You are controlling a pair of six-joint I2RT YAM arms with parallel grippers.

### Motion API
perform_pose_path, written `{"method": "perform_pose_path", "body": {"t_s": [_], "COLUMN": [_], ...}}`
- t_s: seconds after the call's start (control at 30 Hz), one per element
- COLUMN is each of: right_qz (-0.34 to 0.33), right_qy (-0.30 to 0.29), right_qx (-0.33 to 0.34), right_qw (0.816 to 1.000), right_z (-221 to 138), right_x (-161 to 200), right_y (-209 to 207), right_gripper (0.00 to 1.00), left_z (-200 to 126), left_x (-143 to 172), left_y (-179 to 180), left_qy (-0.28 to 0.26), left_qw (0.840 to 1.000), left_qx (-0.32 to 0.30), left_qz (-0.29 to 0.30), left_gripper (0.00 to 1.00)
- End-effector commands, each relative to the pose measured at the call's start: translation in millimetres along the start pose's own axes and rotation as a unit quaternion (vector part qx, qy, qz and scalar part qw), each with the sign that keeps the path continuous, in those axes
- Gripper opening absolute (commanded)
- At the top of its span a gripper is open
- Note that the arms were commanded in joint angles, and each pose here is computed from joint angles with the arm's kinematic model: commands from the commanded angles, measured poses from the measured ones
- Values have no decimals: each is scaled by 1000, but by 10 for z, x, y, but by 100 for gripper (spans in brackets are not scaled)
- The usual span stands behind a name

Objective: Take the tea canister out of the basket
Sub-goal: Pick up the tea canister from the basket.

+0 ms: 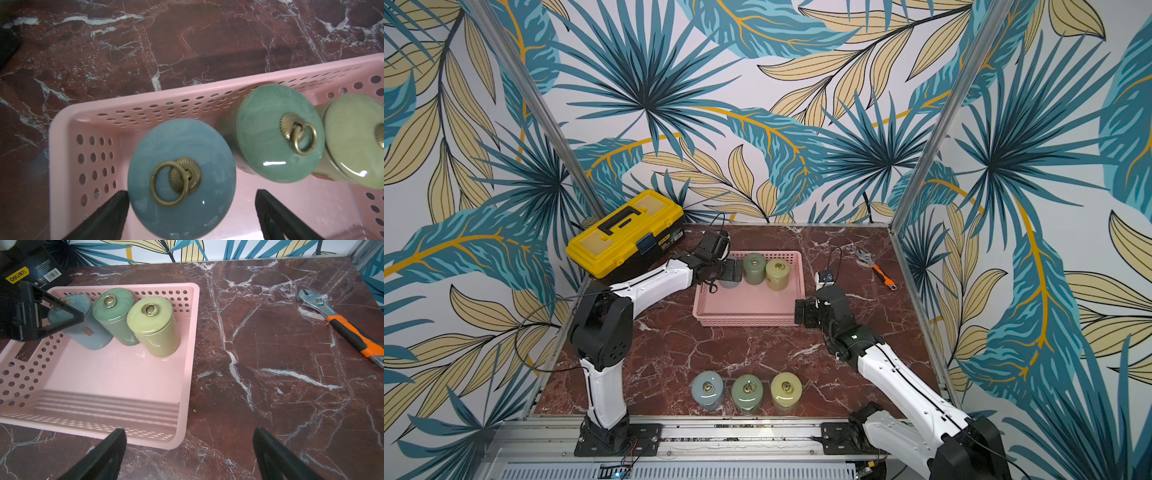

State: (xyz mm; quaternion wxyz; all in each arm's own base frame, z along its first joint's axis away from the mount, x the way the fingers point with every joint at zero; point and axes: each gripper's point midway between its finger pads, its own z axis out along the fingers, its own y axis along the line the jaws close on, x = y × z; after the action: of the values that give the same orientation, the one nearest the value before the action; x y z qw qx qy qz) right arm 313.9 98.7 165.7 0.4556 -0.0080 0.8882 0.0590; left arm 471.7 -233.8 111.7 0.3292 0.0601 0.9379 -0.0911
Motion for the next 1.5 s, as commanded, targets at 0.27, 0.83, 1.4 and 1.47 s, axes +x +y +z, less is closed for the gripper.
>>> {"method": "perform_pose_path", "body": {"t_s": [0.27,0.83,1.4,1.47], "right_qz": [5,6,9,10], "right_qy": [0,-1,-13,-22], "right_qx": [-3,0,-6,-7], "right_qw": [1000,1000,1000,1000], "right_z": [10,7,17,7], "right_x": [35,30,39,31], "right_y": [-4,-14,-4,-10], "right_gripper": [99,99,99,99], "left_z": [165,222,-487,-564], "left_x": [-190,-209,-381,-357], "left_y": [5,-10,-156,-161], "left_qy": [-17,-22,-73,-77], "left_qw": [1000,1000,997,997], "left_qx": [-15,-13,17,19], "left_qz": [4,1,22,21], "left_gripper": [99,69,51,50]}}
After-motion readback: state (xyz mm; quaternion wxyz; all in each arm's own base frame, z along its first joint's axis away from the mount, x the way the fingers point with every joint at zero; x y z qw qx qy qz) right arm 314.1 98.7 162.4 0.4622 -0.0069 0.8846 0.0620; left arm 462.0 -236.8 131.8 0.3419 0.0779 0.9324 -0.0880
